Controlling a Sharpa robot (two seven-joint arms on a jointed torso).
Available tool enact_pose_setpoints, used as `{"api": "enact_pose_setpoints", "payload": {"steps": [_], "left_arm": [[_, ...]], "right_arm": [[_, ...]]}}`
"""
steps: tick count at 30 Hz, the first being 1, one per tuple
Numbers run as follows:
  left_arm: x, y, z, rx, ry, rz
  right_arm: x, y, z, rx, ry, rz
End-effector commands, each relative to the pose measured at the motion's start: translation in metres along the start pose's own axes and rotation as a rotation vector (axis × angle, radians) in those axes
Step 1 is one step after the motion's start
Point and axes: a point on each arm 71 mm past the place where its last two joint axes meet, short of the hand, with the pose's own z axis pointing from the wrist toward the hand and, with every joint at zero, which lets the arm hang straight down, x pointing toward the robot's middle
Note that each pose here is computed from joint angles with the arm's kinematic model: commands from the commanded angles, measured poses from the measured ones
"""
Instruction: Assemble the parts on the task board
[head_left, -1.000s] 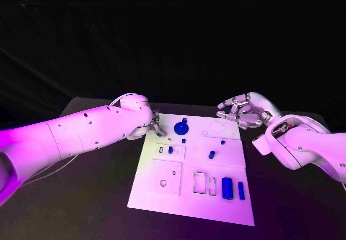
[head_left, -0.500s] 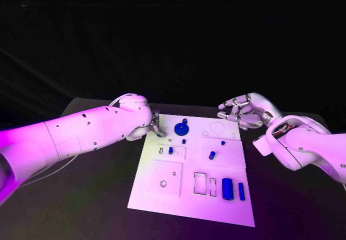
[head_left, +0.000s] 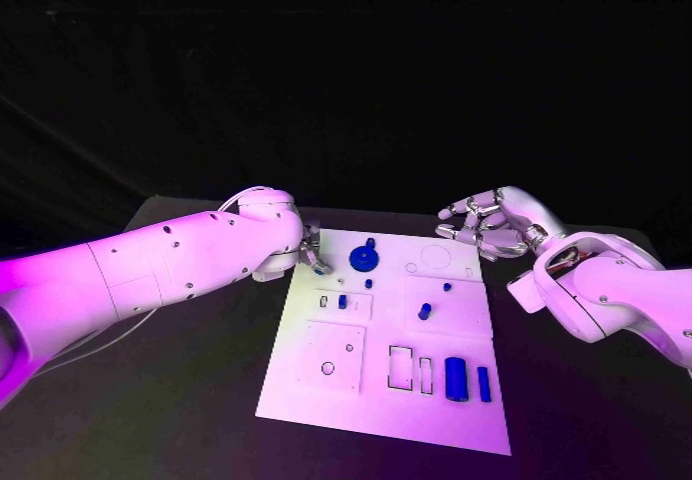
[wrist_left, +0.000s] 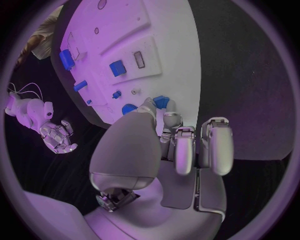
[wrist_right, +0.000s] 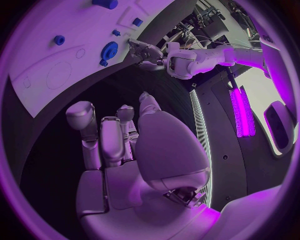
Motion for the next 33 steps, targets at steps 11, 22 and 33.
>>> {"api": "enact_pose_setpoints", "payload": {"steps": [11,22,33], "left_arm": [[0.0167,0.0121,0.0046,-0.039,0.106,0.015],[0.0167,0.0155,0.0036,-0.039,0.117,0.019],[0.0164,0.018,0.0038,-0.039,0.122,0.002]], "right_arm": [[0.001,-0.0004,0.0011,-0.006,0.01,-0.003],[0.0009,-0.0009,0.0014,-0.004,0.01,-0.002],[-0.0009,-0.0026,0.0003,0.001,0.008,-0.004]]}}
